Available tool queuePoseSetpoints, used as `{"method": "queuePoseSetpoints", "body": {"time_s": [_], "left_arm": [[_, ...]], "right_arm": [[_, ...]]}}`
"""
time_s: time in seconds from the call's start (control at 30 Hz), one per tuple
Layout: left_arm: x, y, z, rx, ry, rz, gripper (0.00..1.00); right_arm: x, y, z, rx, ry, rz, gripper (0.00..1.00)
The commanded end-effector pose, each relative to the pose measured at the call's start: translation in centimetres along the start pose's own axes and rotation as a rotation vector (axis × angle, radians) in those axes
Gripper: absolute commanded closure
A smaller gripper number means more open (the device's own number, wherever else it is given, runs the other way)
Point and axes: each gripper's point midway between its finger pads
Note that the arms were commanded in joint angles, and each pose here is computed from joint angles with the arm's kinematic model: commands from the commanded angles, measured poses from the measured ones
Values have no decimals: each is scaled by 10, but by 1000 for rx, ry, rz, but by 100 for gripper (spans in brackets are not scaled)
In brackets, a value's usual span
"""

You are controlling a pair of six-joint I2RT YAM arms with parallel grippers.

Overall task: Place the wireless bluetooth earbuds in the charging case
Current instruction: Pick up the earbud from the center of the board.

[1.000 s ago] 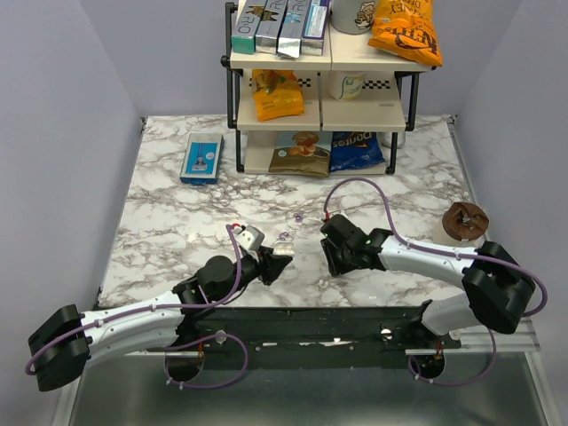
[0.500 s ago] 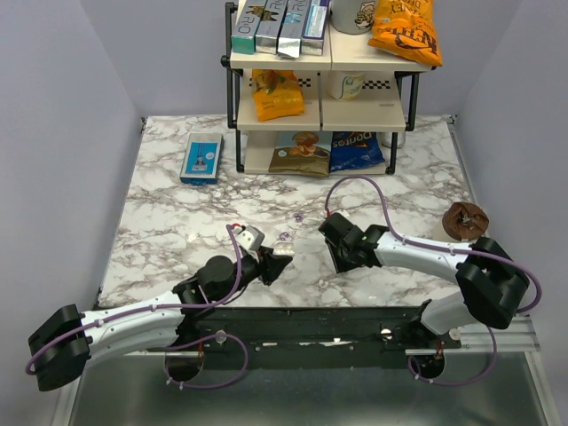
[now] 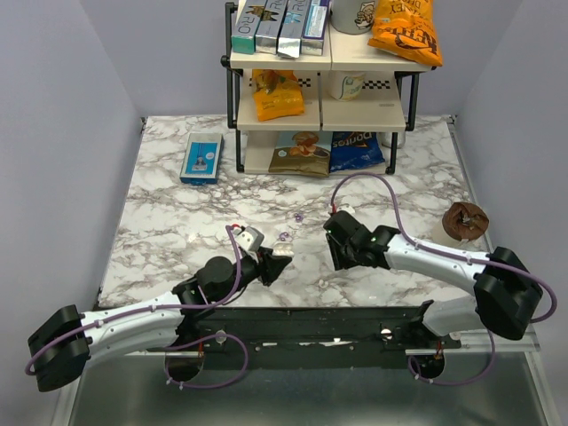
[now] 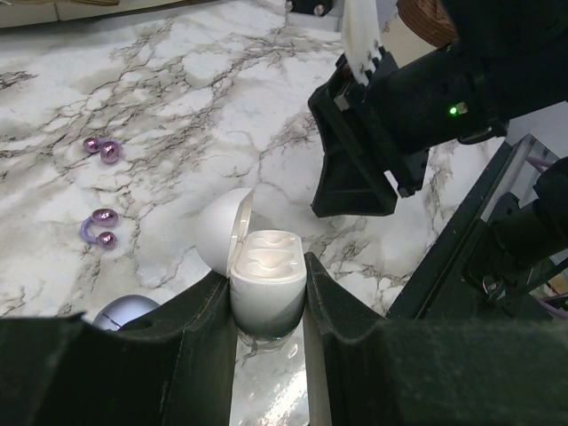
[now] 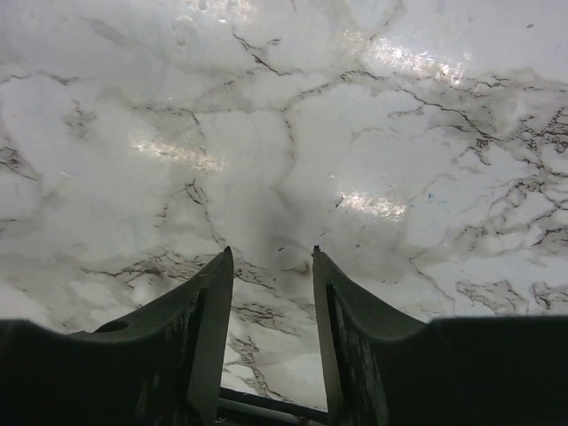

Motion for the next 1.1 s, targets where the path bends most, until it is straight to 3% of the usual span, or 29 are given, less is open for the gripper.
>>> {"method": "queuePoseSetpoints", "body": {"time_s": [0.0, 0.37, 0.97, 1.07], "left_arm": [[3, -4, -1, -16, -25, 14, 100], [3, -3, 3, -17, -30, 20, 100], [3, -5, 1, -21, -24, 17, 100], [3, -5, 1, -21, -23, 16, 100]], "right_arm": [[-7, -3, 7, 2, 2, -40, 50], [-19, -7, 2, 108, 13, -233, 55], [-25, -10, -9, 177, 19, -315, 59], [-22, -11, -6, 182, -5, -327, 54]]}}
Point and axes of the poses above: each gripper's point midway between its finger pads, its own z axis back along the fingers, its own y axis along the line the jaws close on, x = y × z, and after that the axes turned 1 degree about z, right-handed
